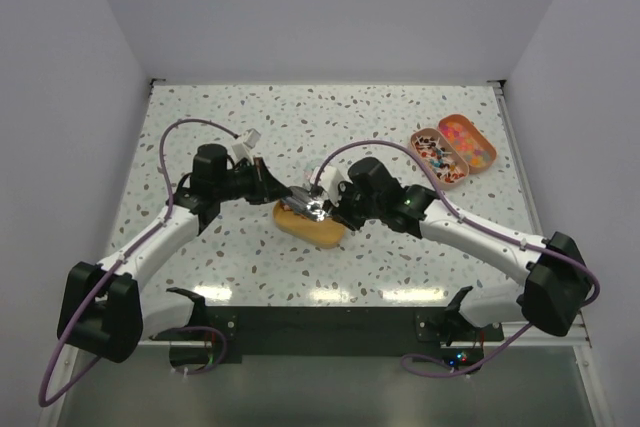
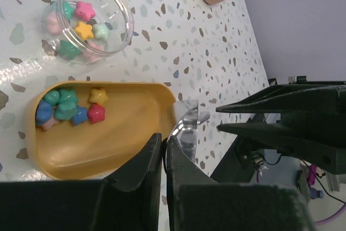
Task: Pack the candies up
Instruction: Adjust the spatula, then scoop the fake candies from the storage box.
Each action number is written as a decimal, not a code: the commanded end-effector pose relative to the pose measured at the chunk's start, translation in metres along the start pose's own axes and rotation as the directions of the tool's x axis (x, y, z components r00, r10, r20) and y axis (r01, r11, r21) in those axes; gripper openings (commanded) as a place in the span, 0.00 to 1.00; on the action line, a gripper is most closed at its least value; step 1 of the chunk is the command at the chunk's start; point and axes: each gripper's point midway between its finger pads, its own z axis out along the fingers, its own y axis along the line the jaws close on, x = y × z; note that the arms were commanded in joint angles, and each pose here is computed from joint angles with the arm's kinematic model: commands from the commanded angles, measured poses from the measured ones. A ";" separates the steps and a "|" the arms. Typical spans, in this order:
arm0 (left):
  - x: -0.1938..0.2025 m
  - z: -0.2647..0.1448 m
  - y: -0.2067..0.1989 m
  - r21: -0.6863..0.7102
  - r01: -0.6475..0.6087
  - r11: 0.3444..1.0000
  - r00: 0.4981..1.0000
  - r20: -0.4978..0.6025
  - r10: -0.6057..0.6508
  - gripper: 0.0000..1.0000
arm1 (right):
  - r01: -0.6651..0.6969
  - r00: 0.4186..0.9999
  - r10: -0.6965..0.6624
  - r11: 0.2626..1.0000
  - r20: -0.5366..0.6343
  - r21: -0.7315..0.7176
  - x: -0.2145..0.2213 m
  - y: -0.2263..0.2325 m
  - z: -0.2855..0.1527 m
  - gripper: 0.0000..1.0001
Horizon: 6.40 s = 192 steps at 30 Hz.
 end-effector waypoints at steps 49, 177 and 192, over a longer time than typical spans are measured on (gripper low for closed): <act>-0.004 -0.007 0.015 0.030 0.232 0.972 0.972 0.030 -0.233 0.00 | -0.108 0.959 0.106 0.994 0.262 -0.007 -0.035 -0.003 -0.056 0.00; 0.040 0.021 0.064 -0.338 0.004 0.941 0.995 -0.095 -0.038 0.09 | -0.163 0.908 0.146 0.987 -0.393 -0.010 0.014 0.011 0.110 0.00; 0.029 0.014 0.058 -0.360 -0.019 0.933 0.997 -0.071 -0.007 0.05 | -0.223 0.918 0.228 0.973 -0.325 0.054 0.017 -0.003 0.117 0.00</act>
